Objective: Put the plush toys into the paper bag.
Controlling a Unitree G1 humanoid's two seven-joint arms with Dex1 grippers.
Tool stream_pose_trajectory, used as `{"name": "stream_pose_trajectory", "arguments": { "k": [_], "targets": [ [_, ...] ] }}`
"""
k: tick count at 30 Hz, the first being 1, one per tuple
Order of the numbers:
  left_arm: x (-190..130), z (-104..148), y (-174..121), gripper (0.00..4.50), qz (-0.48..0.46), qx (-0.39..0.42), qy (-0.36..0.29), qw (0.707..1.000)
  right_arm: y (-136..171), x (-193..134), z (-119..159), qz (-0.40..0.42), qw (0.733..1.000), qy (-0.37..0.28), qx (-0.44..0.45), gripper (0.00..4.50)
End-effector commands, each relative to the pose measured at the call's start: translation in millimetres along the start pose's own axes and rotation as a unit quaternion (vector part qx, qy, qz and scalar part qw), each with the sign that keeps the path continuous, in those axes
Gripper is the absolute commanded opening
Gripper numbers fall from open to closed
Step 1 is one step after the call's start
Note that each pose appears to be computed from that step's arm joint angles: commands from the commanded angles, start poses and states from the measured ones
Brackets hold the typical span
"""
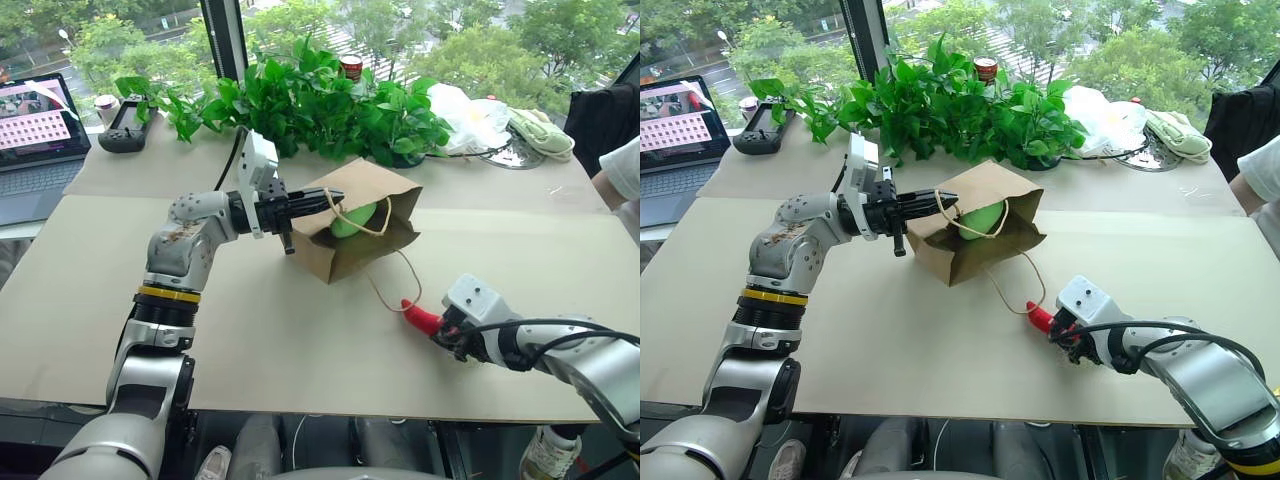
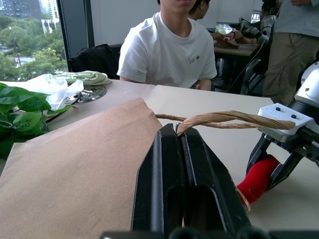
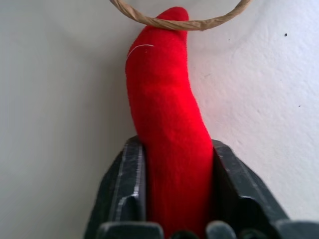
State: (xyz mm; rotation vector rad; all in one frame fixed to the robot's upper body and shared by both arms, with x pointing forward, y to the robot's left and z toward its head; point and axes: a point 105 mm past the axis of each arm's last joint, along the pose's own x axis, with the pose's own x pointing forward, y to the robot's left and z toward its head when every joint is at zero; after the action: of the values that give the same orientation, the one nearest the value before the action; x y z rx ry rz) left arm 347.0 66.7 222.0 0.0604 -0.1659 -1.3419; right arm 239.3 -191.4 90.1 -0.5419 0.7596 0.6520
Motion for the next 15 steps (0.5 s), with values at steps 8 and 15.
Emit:
{"name": "stream_pose_trajectory", "arguments": {
  "k": [8,15],
  "targets": [
    [-0.9,16.1,3.8,0.00,0.002,0.031,-0.012,0.999,-11.2,-33.3,-17.5,-0.041,0.998,0.036,-0.010,0.04],
    [-0.5,15.5,3.4,0.00,0.000,0.029,-0.011,1.000,-29.7,-54.3,21.1,-0.095,0.994,-0.052,-0.025,0.04]
  ]
}}
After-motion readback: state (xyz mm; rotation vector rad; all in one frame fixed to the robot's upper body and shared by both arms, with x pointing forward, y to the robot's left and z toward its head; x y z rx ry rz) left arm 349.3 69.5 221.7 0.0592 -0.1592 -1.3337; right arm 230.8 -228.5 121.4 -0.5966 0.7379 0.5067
